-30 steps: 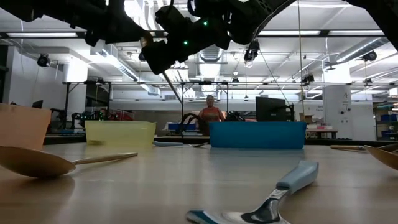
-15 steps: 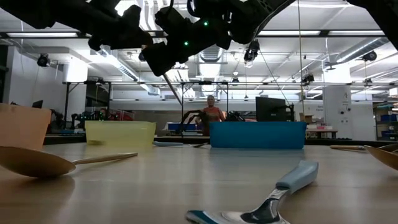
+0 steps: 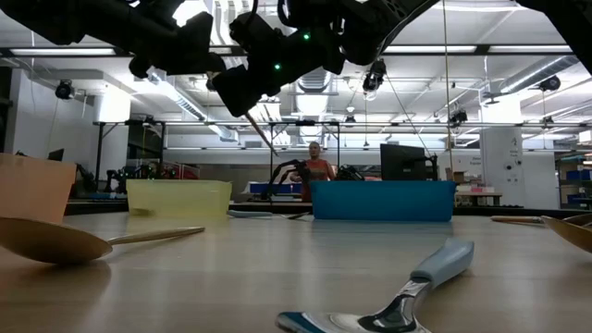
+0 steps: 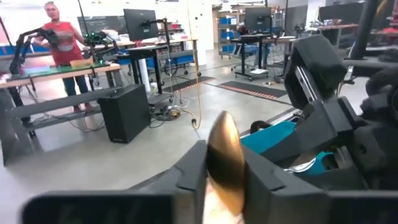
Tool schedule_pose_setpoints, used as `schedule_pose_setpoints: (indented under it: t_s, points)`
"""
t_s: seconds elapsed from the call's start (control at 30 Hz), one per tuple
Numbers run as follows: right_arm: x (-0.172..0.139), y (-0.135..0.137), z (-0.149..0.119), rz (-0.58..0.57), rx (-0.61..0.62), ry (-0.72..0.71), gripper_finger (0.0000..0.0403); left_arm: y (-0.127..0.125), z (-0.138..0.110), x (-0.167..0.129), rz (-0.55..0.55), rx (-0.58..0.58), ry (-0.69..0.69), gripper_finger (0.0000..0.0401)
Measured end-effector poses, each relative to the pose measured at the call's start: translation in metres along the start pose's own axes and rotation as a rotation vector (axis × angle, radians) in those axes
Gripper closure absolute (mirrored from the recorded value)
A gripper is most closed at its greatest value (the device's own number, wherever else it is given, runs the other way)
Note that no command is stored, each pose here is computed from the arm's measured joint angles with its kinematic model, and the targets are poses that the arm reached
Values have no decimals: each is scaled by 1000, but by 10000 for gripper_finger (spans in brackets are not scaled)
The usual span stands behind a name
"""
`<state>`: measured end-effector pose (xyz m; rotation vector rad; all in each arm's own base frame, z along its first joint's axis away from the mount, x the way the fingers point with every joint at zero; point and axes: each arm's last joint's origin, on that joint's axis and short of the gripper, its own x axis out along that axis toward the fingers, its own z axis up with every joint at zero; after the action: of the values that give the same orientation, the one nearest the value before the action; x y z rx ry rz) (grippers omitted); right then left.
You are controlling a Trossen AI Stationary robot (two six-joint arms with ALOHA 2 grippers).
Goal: Sort silverware by color (type)
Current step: Put the gold spoon into the yellow bin
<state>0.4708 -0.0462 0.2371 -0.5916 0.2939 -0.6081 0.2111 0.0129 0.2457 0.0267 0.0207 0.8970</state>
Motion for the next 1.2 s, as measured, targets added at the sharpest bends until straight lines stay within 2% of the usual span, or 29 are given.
schedule_pose_setpoints:
  t_s: [0.1, 0.37, 0.53, 0.67, 0.8, 1.2]
  points:
    - [0, 0, 0, -4, 10, 4, 390, 1, 0, 0, 24, -30, -1, 391]
    - [0, 0, -1, 4, 45, 12, 383, 1, 0, 0, 30, -114, -2, 398]
    - [0, 0, -2, 30, 86, 5, 331, 0, 2, 0, -3, -184, -11, 399]
    - [0, 0, -2, 32, 112, 3, 285, 0, 2, -1, 4, -192, -11, 400]
    - [-1, 1, -4, 47, 94, 42, 258, 1, 2, 0, 14, -185, -13, 400]
    - [-18, -28, 20, 36, 117, 30, 254, 19, 23, -7, 13, -177, -84, 401]
